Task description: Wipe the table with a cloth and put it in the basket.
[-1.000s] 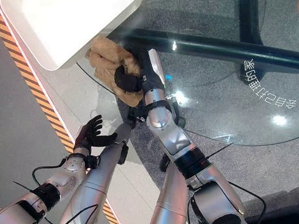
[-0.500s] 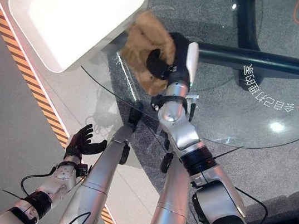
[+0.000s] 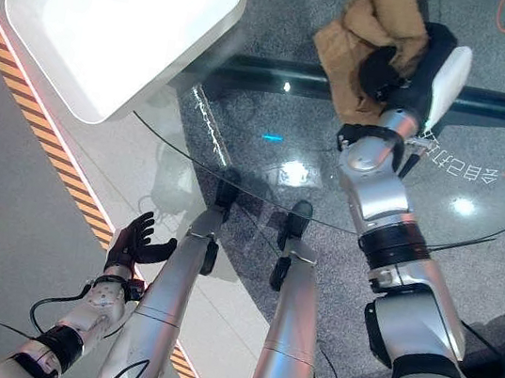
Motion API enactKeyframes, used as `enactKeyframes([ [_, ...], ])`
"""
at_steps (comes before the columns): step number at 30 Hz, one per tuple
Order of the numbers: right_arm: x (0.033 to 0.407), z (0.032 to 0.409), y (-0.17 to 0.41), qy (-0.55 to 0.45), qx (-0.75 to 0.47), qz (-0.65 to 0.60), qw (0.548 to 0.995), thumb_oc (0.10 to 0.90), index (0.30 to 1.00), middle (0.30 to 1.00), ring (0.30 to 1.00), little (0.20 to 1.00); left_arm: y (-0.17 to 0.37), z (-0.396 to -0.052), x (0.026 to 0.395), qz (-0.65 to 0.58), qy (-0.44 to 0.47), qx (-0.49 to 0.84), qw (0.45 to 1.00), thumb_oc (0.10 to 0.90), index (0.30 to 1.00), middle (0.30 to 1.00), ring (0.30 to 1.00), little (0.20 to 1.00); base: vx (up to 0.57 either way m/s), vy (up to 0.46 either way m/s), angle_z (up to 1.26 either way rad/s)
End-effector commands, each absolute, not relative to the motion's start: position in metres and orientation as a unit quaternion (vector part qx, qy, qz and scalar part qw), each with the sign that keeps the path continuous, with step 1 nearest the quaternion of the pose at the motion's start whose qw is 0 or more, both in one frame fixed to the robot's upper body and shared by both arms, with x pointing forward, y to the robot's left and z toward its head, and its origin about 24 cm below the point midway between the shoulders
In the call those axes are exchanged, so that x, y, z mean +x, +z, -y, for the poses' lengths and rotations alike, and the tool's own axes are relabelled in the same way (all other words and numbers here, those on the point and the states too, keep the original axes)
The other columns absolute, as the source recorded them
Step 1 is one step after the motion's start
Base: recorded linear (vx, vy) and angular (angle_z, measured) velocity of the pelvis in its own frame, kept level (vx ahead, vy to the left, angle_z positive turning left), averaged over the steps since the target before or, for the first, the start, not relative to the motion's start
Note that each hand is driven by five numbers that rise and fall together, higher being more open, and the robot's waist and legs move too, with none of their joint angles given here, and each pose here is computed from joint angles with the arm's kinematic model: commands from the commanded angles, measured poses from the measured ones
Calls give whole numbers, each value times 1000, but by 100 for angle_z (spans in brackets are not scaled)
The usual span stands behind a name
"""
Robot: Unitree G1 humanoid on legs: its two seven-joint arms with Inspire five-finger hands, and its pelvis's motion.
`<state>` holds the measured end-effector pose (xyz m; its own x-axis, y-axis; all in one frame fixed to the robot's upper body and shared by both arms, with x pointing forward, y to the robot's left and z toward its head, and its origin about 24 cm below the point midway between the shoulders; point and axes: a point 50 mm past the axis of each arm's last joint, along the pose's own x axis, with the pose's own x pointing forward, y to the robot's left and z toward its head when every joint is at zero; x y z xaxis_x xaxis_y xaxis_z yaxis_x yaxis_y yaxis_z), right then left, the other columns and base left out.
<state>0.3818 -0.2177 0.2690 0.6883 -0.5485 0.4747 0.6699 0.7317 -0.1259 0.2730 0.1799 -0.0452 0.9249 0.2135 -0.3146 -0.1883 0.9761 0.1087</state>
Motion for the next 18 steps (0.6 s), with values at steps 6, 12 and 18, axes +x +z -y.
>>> enactKeyframes([
  [6,342,297,321,-503,-81,299,807,100,300,300,300,200,-81,-192,222,-227,114,34,967,800,900,900,900,900,-5,0,-1],
  [12,326,335,300,-590,-6,265,763,100,300,300,300,200,-81,-195,221,-222,118,34,967,800,900,900,900,900,-8,-9,-2],
  [18,316,341,295,-644,52,279,710,100,300,300,300,200,-79,-192,224,-221,117,34,968,800,900,900,900,900,-1,-1,-1],
])
